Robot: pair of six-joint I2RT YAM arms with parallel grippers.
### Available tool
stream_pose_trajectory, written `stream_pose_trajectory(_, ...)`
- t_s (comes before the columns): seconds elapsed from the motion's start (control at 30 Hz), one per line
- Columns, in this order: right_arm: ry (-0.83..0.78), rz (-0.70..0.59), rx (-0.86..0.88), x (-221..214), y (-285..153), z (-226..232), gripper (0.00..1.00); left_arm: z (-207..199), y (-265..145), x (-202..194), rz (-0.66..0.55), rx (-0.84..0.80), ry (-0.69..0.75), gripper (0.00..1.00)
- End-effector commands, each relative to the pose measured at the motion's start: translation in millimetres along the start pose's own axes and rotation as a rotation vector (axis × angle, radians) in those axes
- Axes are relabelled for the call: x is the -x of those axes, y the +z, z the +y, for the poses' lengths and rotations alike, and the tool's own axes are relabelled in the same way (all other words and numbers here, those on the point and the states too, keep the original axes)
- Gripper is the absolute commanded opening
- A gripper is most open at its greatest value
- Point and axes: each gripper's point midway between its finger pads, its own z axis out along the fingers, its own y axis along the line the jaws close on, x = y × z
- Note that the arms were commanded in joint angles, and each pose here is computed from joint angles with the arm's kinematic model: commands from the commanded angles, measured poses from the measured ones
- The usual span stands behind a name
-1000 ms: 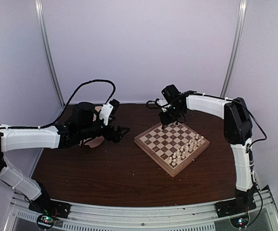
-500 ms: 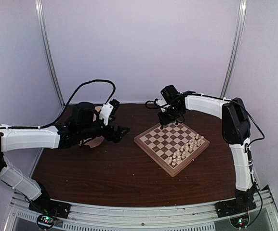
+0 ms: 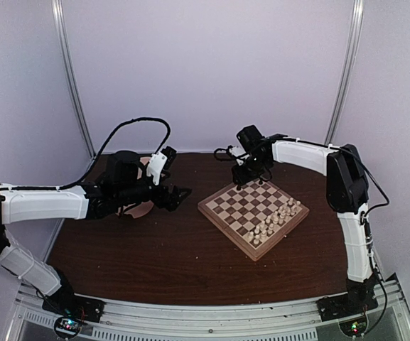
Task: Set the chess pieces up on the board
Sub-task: Move the king to e8, then pick up the pawn from the storage box.
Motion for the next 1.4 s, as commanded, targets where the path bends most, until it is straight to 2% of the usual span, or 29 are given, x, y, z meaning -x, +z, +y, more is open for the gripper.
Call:
stream_pose_trajectory(0.0,0.008,-0.013,0.0,7,2,-1,0.5,1,1,9,-0.027,0.009,0.004,0.98)
stream_pose_trajectory(0.2,0.01,-0.058,-0.009,21,-14,-3,0.68,7,-3,11,-0.031,0.043,-0.005,0.98)
stream_pose_trajectory(0.43,0.007,-0.108,-0.026,30,-36,-5,0.68,23,-14,14,-0.043,0.138,-0.022,0.97)
stream_pose_trajectory(0.53,0.016,-0.126,-0.045,28,-44,-8,0.67,43,-22,11,-0.013,0.226,-0.105,0.98)
stream_pose_trajectory(0.7,0.023,-0.272,-0.065,36,-80,-11,0.67,77,-38,0,0.066,0.296,-0.228,0.98)
stream_pose_trajectory(0.83,0.056,-0.322,-0.036,22,-97,-6,0.66,113,-52,-18,0.169,0.378,-0.324,0.84)
stream_pose_trajectory(1.0,0.09,-0.397,0.046,10,-114,6,0.65,156,-61,-53,0.316,0.476,-0.458,0.58)
stream_pose_trajectory(1.2,0.098,-0.494,0.09,5,-127,14,0.62,182,-47,-75,0.365,0.55,-0.562,0.5)
stream_pose_trajectory(1.37,0.101,-0.551,0.102,-6,-130,15,0.61,203,-34,-99,0.491,0.602,-0.606,0.42)
